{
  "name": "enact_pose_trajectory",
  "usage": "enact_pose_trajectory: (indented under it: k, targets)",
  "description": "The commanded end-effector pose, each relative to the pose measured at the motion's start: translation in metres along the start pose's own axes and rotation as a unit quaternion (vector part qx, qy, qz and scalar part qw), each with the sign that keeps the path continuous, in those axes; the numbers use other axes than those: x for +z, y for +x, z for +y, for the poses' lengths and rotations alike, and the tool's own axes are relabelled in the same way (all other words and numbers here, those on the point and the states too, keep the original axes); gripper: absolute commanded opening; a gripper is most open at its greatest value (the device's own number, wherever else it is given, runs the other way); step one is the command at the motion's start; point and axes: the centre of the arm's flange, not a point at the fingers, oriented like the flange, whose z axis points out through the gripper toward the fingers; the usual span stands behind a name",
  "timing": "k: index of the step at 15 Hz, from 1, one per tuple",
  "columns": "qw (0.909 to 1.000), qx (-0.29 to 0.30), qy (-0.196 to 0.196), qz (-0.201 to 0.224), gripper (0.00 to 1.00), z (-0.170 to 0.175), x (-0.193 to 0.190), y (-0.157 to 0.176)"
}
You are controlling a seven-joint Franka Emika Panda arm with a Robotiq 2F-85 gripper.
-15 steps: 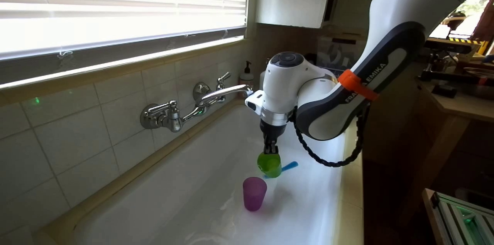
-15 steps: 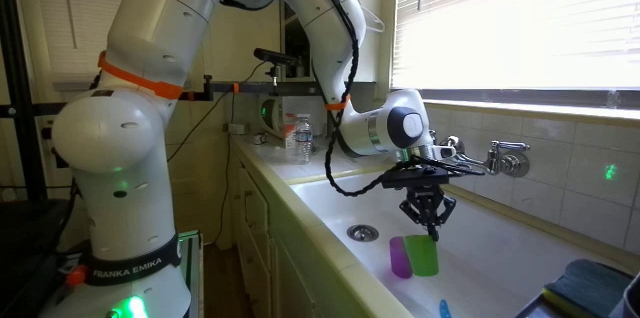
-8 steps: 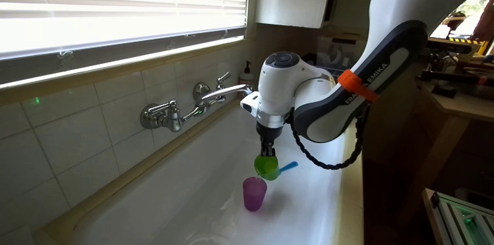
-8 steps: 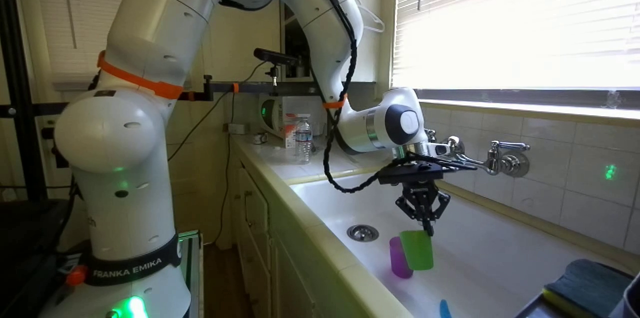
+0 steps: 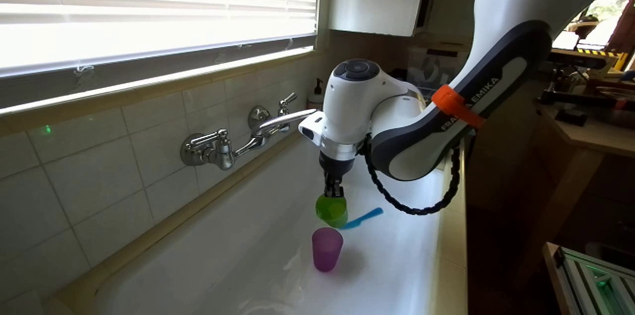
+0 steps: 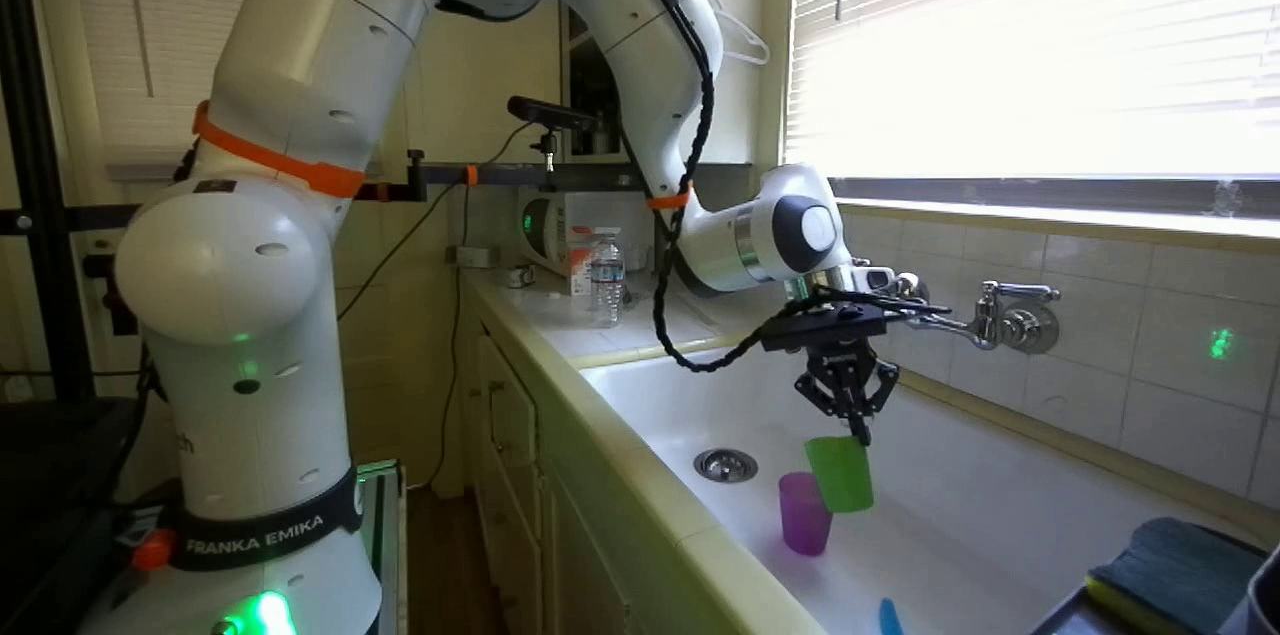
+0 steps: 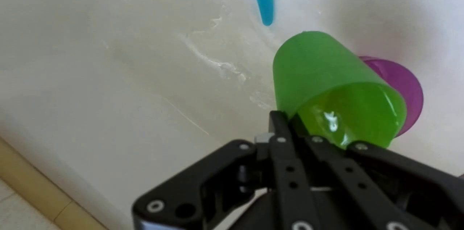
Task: Move the purple cup to the left, then pour the water from the green cup into the purple cup
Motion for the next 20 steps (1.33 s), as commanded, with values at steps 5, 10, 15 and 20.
enact_pose_trajectory:
  k: [5,10,15,20]
  targets:
    - [0.9995,-0.016,-0.028,-0.003,0.01,0.004,-0.018,0.015]
    - [0.9989,-0.03,-0.018,-0.03,0.01,-0.006,-0.021,0.013]
    - [0.9972,-0.046,-0.019,-0.056,0.01,-0.015,-0.022,0.013]
    - [0.9959,-0.06,-0.018,-0.065,0.01,-0.022,-0.021,0.018]
